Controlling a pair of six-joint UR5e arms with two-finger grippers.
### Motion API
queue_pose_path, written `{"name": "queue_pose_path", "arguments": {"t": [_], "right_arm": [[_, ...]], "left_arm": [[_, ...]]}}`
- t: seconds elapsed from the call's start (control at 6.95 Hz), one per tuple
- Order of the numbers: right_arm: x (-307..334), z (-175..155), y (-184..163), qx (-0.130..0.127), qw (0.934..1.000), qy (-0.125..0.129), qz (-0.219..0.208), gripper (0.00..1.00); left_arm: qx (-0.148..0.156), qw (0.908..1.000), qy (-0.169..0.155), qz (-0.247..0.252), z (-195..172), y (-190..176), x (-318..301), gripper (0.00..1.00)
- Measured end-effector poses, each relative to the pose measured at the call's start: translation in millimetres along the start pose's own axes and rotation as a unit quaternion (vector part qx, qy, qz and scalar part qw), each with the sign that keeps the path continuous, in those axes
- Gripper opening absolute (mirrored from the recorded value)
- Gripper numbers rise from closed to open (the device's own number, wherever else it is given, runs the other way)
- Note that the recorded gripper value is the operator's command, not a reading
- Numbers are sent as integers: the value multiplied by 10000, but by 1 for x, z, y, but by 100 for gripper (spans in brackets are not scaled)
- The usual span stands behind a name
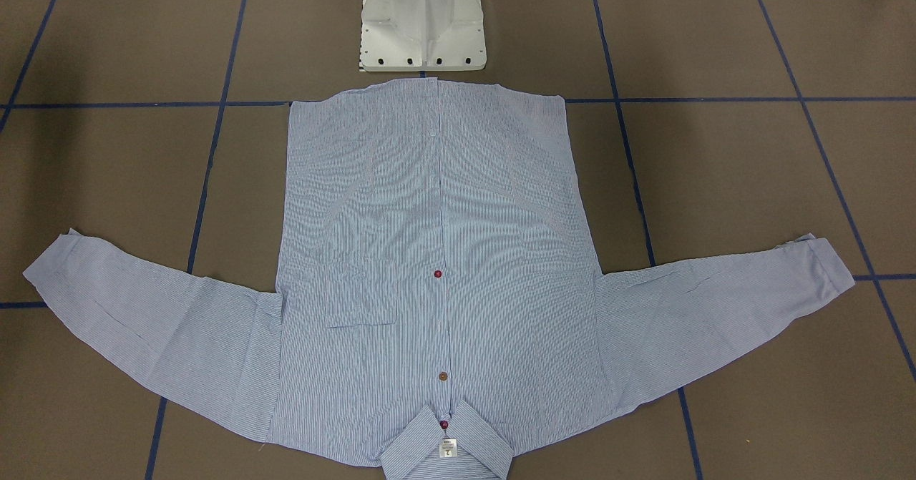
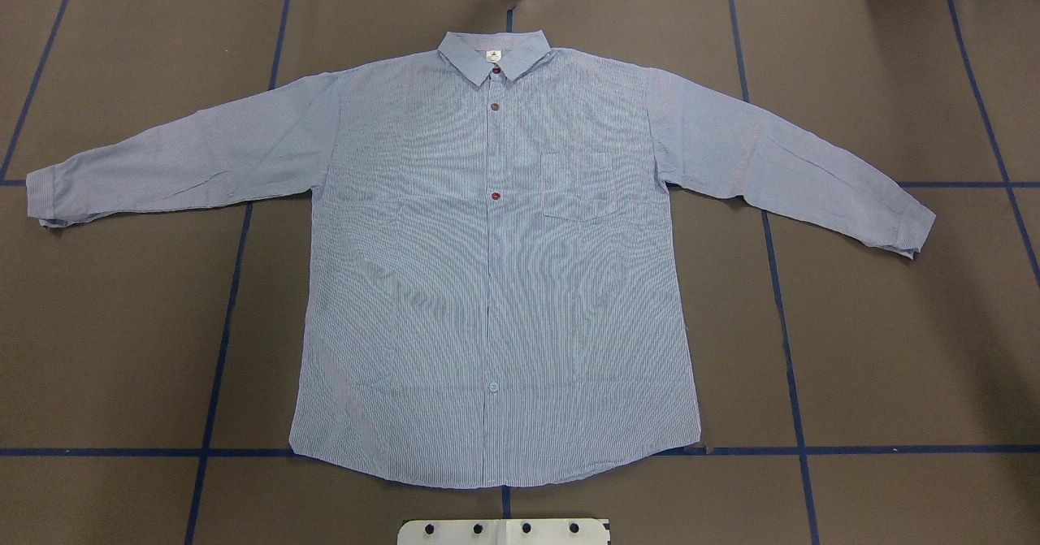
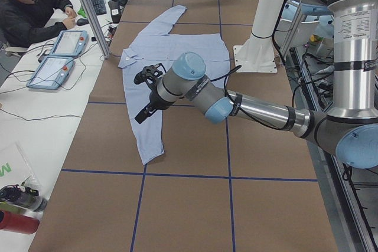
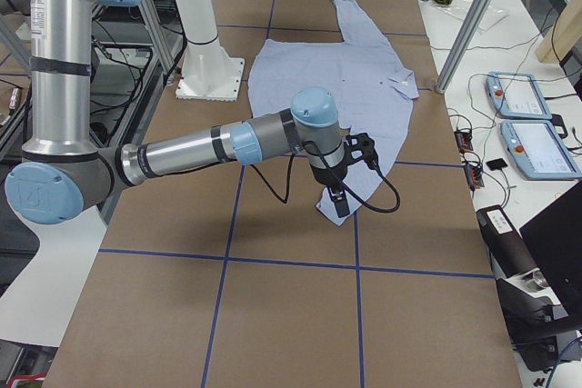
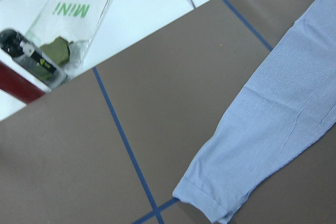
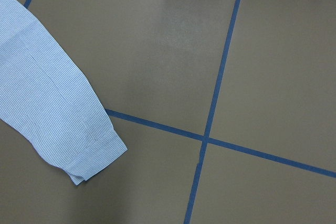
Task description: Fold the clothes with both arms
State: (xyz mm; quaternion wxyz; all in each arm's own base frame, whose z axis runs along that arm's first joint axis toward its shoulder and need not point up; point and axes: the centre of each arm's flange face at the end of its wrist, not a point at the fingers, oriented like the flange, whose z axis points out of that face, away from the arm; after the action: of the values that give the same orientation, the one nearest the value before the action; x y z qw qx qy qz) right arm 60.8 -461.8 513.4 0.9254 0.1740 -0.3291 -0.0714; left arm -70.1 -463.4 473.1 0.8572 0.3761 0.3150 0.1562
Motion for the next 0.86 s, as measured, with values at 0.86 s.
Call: {"name": "queue_pose_path", "arguments": {"t": [0.86], "right_arm": [[-127,123,5,914,9722,-287,2138,98]], "left_arm": [[165,9997,4,170,4,10,-2,100]]}}
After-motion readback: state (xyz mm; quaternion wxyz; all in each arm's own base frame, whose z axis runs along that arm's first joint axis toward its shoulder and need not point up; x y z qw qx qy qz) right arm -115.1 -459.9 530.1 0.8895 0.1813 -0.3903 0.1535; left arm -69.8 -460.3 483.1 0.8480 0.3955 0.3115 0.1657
